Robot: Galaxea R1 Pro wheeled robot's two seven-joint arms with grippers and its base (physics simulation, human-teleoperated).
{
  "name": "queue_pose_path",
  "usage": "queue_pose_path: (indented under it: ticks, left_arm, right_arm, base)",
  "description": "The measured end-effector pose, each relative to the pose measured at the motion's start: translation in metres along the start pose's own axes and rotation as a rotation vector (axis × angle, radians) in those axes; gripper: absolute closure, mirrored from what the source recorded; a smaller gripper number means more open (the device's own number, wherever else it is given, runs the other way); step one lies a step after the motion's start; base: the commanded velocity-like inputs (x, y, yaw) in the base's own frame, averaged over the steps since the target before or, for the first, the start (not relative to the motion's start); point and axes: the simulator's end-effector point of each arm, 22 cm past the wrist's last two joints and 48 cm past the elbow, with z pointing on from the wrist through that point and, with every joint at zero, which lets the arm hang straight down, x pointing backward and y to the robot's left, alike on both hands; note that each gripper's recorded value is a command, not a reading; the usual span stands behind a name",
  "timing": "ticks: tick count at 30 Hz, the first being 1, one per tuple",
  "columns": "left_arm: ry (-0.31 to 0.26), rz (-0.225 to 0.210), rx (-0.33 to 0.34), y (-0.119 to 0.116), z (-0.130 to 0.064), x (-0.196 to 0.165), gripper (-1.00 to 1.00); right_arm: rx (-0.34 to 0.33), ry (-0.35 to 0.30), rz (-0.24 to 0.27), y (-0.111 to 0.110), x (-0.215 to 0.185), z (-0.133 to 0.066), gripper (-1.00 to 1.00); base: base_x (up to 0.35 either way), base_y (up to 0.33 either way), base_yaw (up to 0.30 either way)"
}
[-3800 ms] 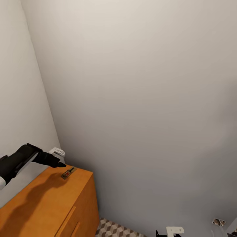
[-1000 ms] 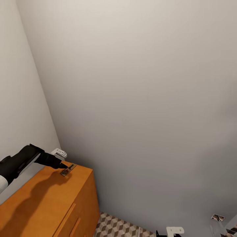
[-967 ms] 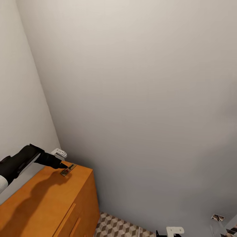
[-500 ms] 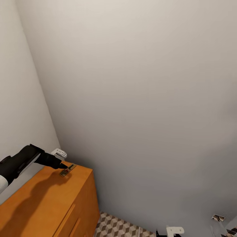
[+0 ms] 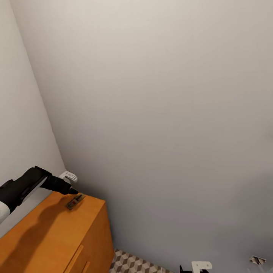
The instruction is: Take the four mousetraps from the cabinet in the bathroom and place them on the bathroom floor. Make sure all four end up on the same floor surface, and ensure that at least two of them are either under or directly next to the same bathroom sink.
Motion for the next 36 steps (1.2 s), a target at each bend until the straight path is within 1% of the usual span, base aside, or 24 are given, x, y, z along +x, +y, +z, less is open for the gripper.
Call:
queue_pose_path:
  ticks: [13,23,36]
  left_arm:
    - [0.001,0.001,0.0,-0.0002,0.0003,0.0004,-1.0]
    - [0.021,0.01,-0.001,-0.0016,0.0038,0.0061,-1.0]
    - [0.031,0.011,0.001,-0.0016,0.0084,0.0093,-1.0]
  right_arm:
    - [0.0,0.0,0.0,0.0001,-0.0001,0.0,-1.0]
    - [0.0,0.0,0.0,0.0003,0.0001,0.0,-1.0]
    - [-0.001,0.008,-0.001,0.0006,0.0038,0.0005,-1.0]
  base:
    - [0.005,0.0,0.0]
    - [0.0,0.0,0.0]
    - [0.0,0.0,0.0]
